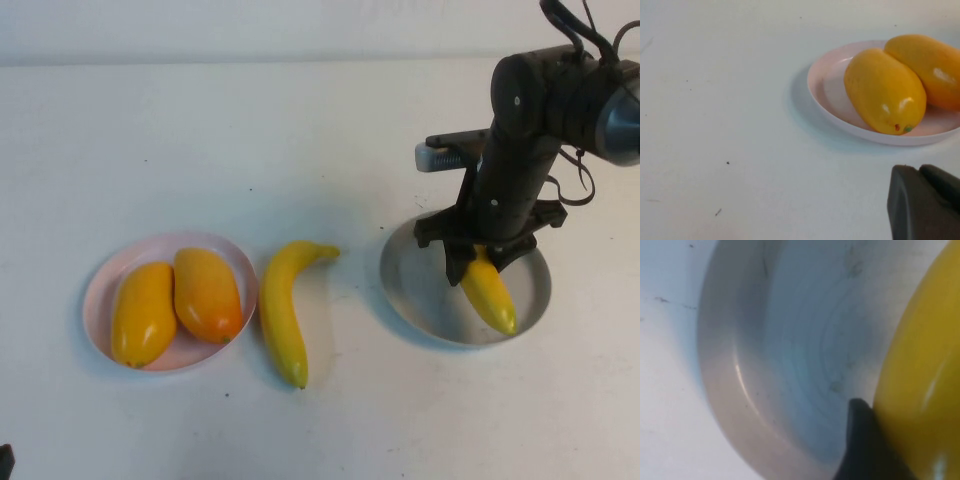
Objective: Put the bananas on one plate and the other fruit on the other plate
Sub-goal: Put another type of fruit in the right plate
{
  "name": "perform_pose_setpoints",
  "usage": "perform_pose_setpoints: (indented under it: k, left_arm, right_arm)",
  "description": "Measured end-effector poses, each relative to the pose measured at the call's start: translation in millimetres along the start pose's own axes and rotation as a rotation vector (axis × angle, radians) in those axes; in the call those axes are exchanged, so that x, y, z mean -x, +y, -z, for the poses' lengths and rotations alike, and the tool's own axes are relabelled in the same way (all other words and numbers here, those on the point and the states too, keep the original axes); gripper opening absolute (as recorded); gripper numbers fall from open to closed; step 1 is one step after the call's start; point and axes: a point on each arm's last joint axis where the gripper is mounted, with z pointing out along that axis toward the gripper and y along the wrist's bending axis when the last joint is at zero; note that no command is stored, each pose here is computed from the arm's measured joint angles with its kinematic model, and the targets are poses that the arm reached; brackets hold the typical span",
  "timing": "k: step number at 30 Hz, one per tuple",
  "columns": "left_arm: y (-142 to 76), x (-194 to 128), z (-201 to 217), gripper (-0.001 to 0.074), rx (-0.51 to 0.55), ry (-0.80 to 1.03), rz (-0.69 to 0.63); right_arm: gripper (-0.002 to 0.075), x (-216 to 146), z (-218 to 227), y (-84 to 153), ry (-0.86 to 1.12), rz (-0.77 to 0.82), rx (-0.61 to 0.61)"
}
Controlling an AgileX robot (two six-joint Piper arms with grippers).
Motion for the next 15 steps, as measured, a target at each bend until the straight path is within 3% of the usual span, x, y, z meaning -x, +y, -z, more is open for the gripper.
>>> perform_pose_setpoints:
  k: [8,15]
  left_arm:
    - [0.0,0.0,0.0,-0.0004,0.0,0.0,0.0]
    - [0.0,0.0,0.0,-0.0004,0.0,0.0,0.0]
  right_arm:
    - [0.0406,1.5,-8.7,-0.1,0.019,-0.001,-0.004]
    - [0.0465,15.4,17.7,9.9,-0.076,0.002,0.047]
